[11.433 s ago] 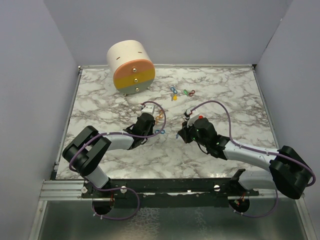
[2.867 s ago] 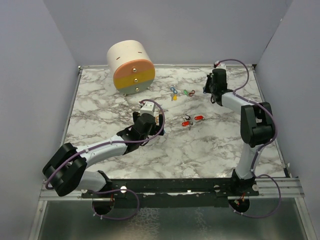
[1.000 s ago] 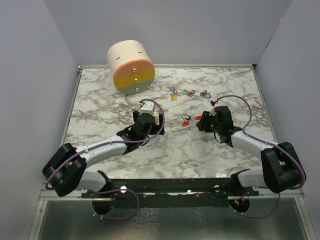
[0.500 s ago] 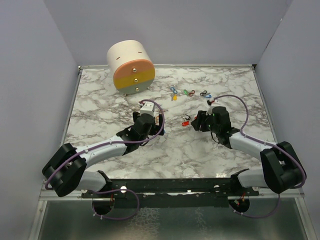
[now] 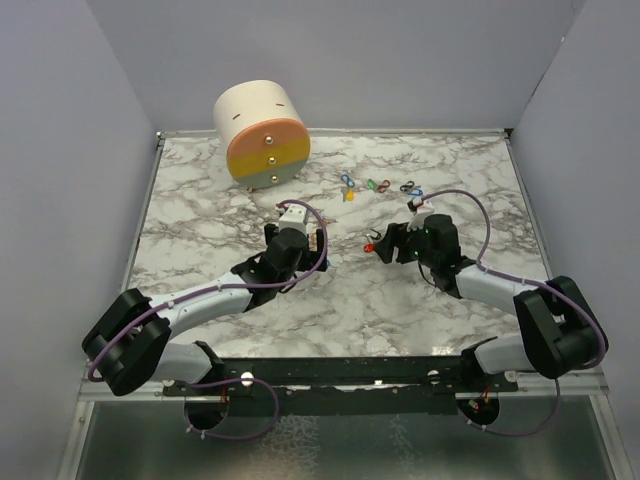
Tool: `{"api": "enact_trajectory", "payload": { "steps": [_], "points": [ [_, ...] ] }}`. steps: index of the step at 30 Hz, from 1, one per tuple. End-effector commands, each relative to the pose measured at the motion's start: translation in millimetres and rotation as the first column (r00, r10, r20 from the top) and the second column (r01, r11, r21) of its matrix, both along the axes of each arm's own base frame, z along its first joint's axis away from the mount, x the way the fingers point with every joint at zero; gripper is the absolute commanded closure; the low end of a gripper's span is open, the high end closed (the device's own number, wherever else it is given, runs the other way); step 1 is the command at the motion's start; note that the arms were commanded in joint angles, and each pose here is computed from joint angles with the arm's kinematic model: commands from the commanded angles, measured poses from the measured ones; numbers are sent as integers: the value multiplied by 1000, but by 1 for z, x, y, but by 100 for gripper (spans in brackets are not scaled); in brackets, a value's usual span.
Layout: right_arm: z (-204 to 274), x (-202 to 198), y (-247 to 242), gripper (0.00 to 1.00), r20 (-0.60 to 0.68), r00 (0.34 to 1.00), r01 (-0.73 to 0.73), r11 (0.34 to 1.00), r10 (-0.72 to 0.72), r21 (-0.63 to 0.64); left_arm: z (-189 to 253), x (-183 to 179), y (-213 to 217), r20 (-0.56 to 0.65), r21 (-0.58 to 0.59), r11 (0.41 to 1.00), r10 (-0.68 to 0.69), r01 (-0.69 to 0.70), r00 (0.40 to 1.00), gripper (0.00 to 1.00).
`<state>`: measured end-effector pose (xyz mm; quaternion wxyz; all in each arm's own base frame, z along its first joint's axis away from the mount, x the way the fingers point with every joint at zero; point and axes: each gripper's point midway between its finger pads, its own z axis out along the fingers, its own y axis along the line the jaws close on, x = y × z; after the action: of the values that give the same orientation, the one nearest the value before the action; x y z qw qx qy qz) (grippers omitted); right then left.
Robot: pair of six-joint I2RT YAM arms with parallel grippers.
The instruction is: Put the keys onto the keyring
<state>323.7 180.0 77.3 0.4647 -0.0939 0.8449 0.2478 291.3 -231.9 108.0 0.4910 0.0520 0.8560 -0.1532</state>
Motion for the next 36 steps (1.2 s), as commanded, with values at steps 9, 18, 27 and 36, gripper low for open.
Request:
{"api": "enact_trajectory", "payload": {
  "steps": [9,18,27,36],
  "points": [
    [-19,7,17,32,-9,998,-69,997,69,-19,5,6,3,29,-15,1000,14,-14,999,1],
    [-21,17,17,31,-1,998,-58,997,58,-44,3,8,3,26,-15,1000,14,-14,1000,1],
    [-22,27,18,30,18,998,-55,997,56,-60,3,9,3,24,-14,1000,14,-14,1000,1],
    [-21,34,19,30,39,998,-47,996,50,-69,2,9,5,22,-13,1000,17,-17,1000,1]
  ]
}}
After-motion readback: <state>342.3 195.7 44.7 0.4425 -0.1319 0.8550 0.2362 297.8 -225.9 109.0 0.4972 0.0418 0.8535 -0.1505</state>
